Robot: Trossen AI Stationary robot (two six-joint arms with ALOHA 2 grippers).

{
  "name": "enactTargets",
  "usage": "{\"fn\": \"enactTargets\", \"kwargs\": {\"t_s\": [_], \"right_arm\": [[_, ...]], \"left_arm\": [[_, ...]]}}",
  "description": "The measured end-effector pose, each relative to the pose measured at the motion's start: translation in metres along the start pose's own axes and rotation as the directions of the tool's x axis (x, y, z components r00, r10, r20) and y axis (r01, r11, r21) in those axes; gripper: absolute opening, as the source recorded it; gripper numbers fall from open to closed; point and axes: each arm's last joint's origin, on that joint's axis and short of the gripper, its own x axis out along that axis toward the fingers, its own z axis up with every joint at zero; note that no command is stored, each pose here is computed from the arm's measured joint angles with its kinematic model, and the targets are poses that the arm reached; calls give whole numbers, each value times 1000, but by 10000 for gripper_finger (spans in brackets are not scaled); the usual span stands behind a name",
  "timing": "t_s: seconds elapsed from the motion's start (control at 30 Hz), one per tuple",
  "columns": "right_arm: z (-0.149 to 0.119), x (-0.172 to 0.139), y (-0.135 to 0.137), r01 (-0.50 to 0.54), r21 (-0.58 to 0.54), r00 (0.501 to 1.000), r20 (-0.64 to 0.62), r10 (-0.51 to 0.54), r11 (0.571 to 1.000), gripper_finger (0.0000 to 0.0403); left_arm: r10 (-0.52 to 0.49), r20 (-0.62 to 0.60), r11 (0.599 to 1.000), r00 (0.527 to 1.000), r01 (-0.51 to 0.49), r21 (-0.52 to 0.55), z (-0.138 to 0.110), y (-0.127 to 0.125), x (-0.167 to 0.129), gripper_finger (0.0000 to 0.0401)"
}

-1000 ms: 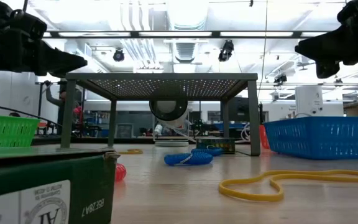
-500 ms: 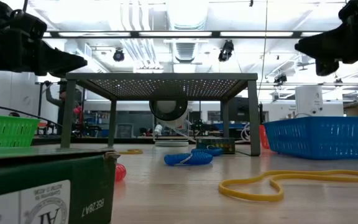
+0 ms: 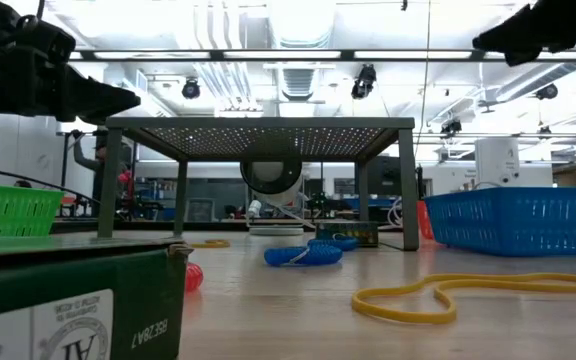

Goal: Pick & Place Office Desk Supplies
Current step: Put the yellow rubber band into the orange bin

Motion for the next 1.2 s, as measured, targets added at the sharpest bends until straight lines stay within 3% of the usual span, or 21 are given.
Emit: {"fn": "enactTargets", "kwargs": {"t_s": [0.13, 0.23, 0.4, 0.73, 0.83, 1.1, 1.2], "right_arm": [[14, 3, 2, -35, 0, 978, -206, 34, 999, 68], [21, 8, 4, -23, -10, 932, -363, 17, 1000, 68], [34, 20, 12, -41, -35, 873, -487, 19, 999, 68], [56, 33, 20, 172, 111, 664, -747, -33, 979, 68], [62, 37, 26, 209, 183, 610, -792, 18, 961, 68], [67, 38, 46, 296, 313, 559, -823, 102, 903, 68], [62, 34, 55, 381, 362, 549, -829, 107, 851, 68]], "left_arm": [[0, 0, 1000, 1000, 0, 0, 0, 0, 0, 134], [0, -1, 1000, 1000, 0, 0, 0, 0, 0, 134], [0, -1, 1000, 1000, 0, 0, 0, 0, 0, 134], [0, -1, 1000, 1000, 0, 0, 0, 0, 0, 134], [0, 0, 1000, 1000, 0, 0, 0, 0, 0, 134], [0, 0, 1000, 1000, 0, 0, 0, 0, 0, 134], [0, -1, 1000, 1000, 0, 0, 0, 0, 0, 134]]}}
